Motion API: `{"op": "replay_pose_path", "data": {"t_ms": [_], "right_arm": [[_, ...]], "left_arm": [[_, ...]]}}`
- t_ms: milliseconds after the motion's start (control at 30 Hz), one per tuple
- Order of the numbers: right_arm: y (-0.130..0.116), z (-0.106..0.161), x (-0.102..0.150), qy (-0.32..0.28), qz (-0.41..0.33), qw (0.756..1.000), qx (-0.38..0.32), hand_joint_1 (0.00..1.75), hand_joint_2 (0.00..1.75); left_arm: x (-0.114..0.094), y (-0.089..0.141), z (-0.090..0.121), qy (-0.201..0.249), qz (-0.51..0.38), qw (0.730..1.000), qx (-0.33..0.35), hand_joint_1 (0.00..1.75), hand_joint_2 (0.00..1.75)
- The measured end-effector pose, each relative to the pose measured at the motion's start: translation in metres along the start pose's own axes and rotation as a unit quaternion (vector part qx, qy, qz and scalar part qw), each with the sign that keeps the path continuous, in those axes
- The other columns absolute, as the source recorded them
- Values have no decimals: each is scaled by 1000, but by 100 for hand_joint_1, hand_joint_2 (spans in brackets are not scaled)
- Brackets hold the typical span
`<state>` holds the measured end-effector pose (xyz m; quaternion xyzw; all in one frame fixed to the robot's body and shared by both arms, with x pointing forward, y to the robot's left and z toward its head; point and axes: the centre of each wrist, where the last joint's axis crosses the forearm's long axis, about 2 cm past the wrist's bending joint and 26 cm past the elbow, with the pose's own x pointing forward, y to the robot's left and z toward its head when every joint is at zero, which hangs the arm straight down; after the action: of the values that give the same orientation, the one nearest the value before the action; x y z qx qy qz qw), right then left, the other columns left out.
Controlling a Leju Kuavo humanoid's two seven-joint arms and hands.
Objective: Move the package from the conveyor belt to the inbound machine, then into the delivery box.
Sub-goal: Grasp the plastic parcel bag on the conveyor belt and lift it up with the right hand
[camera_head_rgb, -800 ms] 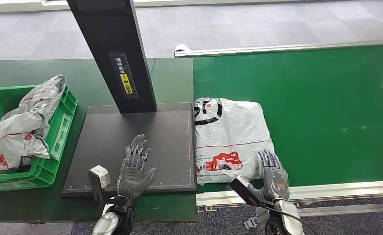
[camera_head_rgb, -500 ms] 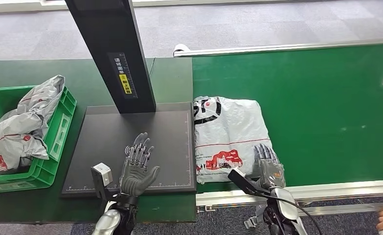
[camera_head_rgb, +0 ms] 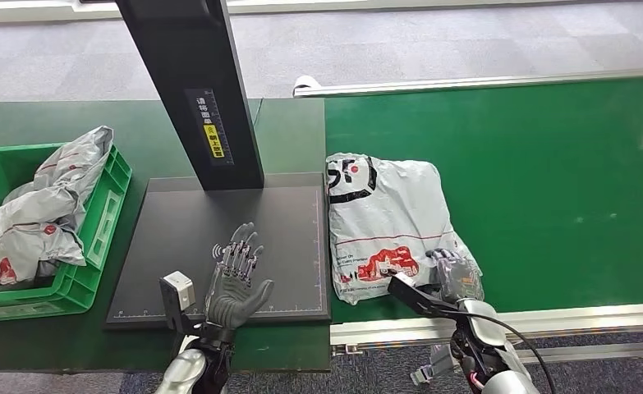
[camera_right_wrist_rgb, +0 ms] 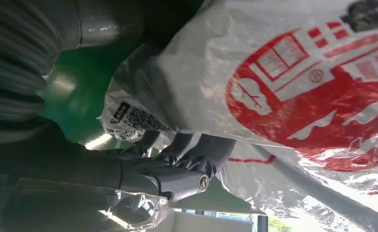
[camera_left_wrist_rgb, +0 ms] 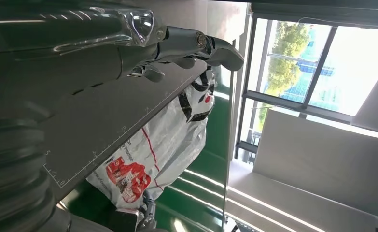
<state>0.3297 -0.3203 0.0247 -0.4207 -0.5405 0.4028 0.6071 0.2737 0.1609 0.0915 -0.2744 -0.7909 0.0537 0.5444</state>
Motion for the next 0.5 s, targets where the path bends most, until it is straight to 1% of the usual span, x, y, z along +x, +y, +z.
{"op": "replay_pose_path", "data": {"t_ms": [100,200,367,500], "right_arm": [[1,1,-1,-21,-38,999,-13,175,175],[4,4,0,-38,-98,994,-25,175,175],[12,14,7,-49,-216,974,-52,175,175],[12,19,12,-53,-239,967,-66,175,175]], "left_arm": [[0,2,-1,-3,-6,1000,0,0,175],[1,5,-3,-12,-21,1000,1,0,175],[12,13,-12,-36,-72,997,-4,0,175],[19,17,-18,-50,-86,995,-7,0,175]]}}
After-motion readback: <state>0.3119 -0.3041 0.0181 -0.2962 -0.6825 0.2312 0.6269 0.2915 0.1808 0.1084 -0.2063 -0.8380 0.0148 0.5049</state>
